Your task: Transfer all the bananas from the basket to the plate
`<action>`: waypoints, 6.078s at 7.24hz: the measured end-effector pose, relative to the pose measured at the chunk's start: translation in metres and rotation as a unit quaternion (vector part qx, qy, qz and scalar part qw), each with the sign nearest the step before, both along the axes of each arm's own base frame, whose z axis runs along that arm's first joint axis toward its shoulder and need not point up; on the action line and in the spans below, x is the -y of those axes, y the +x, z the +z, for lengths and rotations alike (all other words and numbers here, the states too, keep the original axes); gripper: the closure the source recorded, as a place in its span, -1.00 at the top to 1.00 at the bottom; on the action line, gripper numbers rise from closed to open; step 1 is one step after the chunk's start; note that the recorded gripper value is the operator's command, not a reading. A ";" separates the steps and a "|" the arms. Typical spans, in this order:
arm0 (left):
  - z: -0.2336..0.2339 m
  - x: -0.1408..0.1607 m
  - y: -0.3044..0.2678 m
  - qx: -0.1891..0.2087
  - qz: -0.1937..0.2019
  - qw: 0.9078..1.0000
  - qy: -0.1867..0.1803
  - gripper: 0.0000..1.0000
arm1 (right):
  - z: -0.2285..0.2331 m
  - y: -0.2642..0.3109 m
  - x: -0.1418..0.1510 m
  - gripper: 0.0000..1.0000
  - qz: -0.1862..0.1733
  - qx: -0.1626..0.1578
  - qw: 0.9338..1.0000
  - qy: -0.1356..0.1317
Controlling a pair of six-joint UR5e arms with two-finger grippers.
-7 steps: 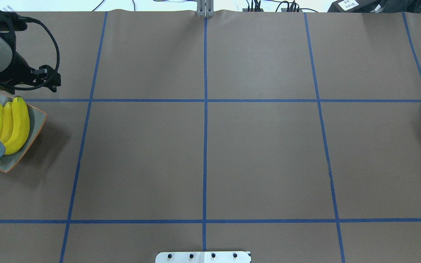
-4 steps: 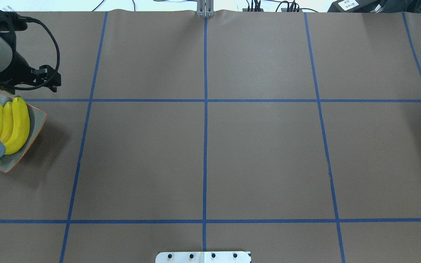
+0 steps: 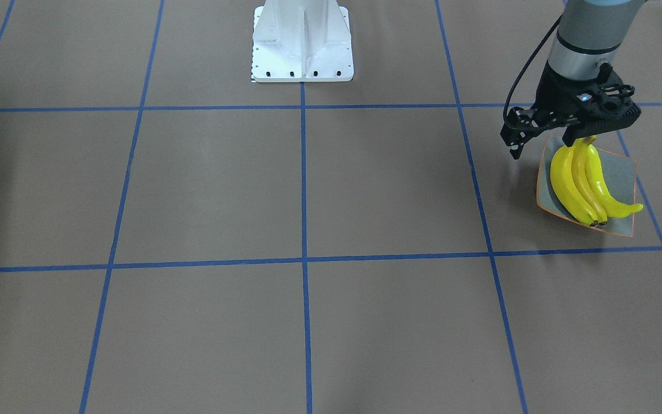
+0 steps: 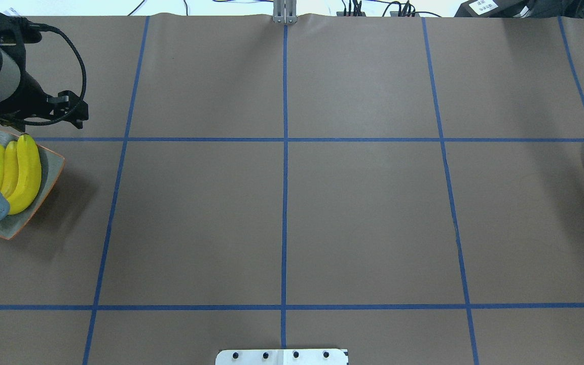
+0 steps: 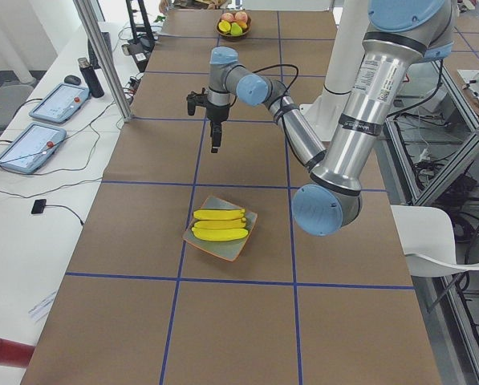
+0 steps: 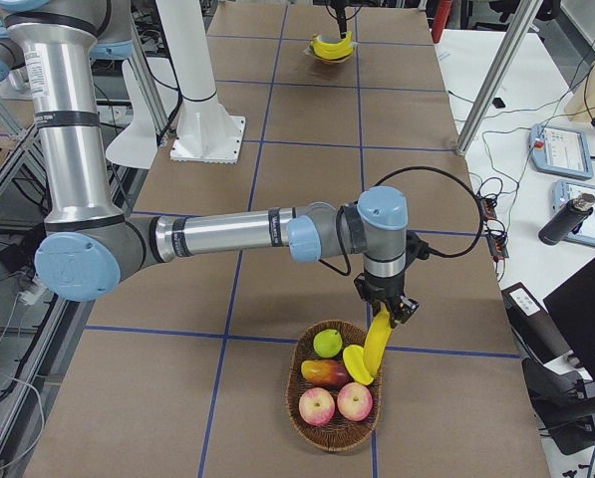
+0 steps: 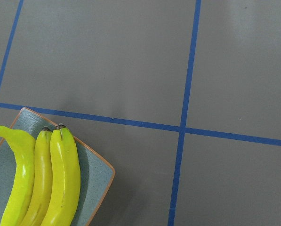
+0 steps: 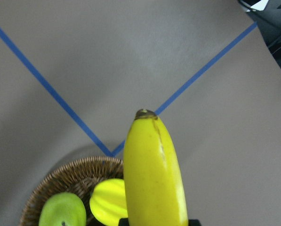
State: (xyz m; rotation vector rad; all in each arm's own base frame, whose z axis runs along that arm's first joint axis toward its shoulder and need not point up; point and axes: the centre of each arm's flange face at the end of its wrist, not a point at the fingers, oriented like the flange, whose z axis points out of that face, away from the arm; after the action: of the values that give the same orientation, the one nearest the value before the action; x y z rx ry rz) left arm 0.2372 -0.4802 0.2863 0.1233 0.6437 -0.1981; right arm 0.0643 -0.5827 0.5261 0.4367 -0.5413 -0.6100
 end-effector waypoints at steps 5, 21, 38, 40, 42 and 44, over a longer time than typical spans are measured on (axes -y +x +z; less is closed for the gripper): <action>-0.027 0.003 0.008 -0.060 -0.001 0.996 0.069 1.00 | -0.173 -0.120 0.006 -1.00 0.142 0.158 0.972 -0.097; -0.193 -0.092 0.160 -0.448 0.098 0.840 0.289 1.00 | -0.447 -0.400 -0.110 -1.00 0.088 0.393 0.883 -0.240; -0.191 -0.091 0.161 -0.457 0.097 0.834 0.295 -1.00 | -0.471 -0.396 -0.145 0.99 0.091 0.425 0.876 -0.210; -0.190 -0.091 0.161 -0.456 0.096 0.834 0.295 -1.00 | -0.471 -0.378 -0.132 0.99 0.117 0.430 0.869 -0.216; -0.190 -0.091 0.160 -0.457 0.096 0.834 0.294 -1.00 | -0.468 -0.357 -0.113 0.99 0.149 0.432 0.863 -0.217; -0.187 -0.092 0.160 -0.456 0.095 0.837 0.289 -1.00 | -0.448 -0.338 -0.070 0.99 0.191 0.415 0.864 -0.211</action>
State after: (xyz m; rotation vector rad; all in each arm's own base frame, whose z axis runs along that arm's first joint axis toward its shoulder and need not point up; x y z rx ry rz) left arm 0.3968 -0.3884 0.0992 0.5678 1.6613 0.1641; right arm -0.2739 -0.5124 0.0781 0.3592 -1.3450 0.1281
